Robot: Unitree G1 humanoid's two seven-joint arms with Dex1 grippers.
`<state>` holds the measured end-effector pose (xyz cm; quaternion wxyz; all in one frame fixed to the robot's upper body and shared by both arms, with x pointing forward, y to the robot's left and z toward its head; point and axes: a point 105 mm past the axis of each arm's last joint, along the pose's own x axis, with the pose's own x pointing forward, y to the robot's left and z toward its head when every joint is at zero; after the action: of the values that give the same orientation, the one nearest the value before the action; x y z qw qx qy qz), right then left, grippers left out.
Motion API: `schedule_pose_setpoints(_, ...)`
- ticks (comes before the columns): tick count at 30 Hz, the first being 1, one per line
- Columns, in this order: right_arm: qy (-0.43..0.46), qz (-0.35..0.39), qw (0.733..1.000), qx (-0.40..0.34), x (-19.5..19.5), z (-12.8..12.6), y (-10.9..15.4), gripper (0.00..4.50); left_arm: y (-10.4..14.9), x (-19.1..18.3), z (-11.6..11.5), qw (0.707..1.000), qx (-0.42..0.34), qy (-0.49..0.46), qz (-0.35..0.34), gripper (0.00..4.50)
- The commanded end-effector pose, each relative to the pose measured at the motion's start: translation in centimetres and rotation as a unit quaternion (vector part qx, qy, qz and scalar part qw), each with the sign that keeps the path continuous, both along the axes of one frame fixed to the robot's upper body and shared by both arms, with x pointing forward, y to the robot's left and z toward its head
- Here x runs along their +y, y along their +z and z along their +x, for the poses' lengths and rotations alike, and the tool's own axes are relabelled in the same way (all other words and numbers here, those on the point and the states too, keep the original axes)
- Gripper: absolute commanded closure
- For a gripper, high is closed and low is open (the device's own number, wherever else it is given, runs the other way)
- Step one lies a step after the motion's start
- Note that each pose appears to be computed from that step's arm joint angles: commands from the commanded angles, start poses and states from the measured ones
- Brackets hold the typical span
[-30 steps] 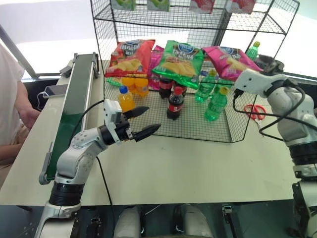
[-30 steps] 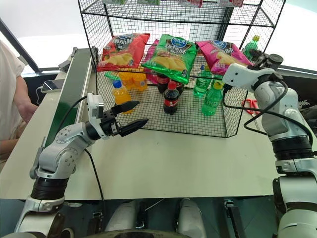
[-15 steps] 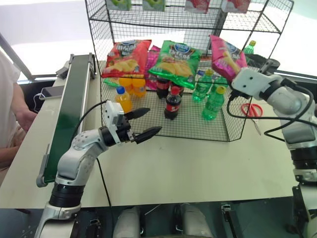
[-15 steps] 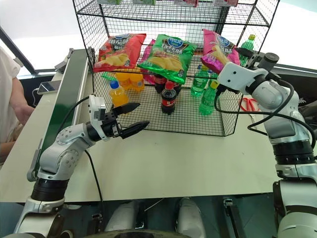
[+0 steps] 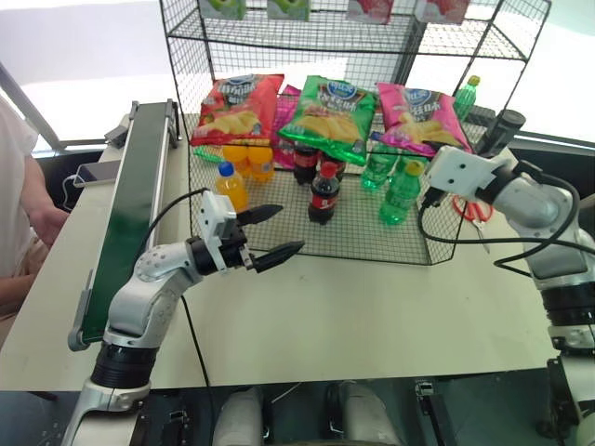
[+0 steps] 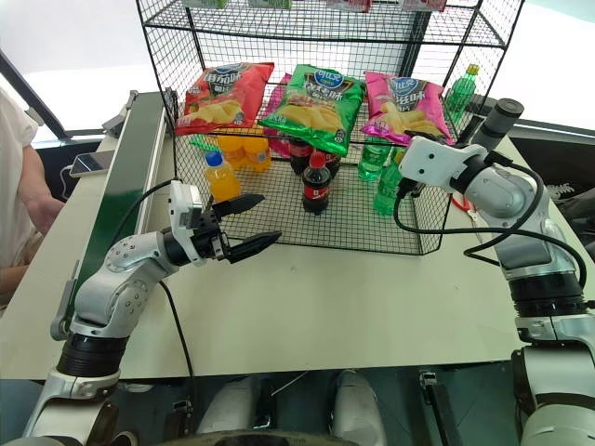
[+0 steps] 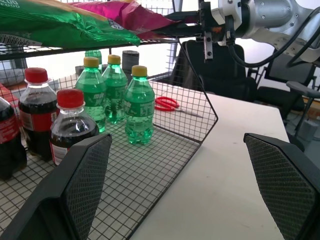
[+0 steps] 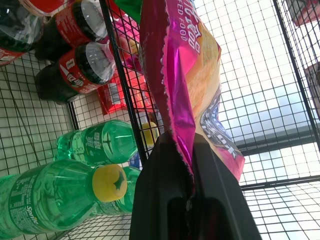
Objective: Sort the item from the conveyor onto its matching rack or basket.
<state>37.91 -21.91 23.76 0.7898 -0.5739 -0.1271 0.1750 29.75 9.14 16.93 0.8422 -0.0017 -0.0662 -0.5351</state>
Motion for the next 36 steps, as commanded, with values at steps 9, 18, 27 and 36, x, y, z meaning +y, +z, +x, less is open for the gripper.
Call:
schedule_pose_setpoints(9, -0.026, -0.054, 0.996, -0.064, -1.2, 1.6, 2.9, 4.43, 0.7, -0.2, -0.1, 1.0, -0.025, 0.002, 0.0, 0.0)
schedule_pose_setpoints(18, 0.03, 0.016, 0.998, -0.047, -1.0, -0.6, 4.3, 1.25, 0.4, 0.1, -0.2, 1.0, -0.023, 0.006, 0.003, 0.0)
schedule_pose_setpoints(27, 0.21, 0.243, 0.943, 0.083, 4.3, -6.3, 4.0, 1.25, -0.1, 0.9, 0.3, 0.999, -0.02, 0.03, 0.022, 0.0)
schedule_pose_setpoints(36, 0.243, 0.351, 0.832, 0.355, 4.3, -13.9, -2.2, 1.25, 0.1, 8.2, 1.1, 0.987, -0.001, 0.135, 0.083, 0.0)
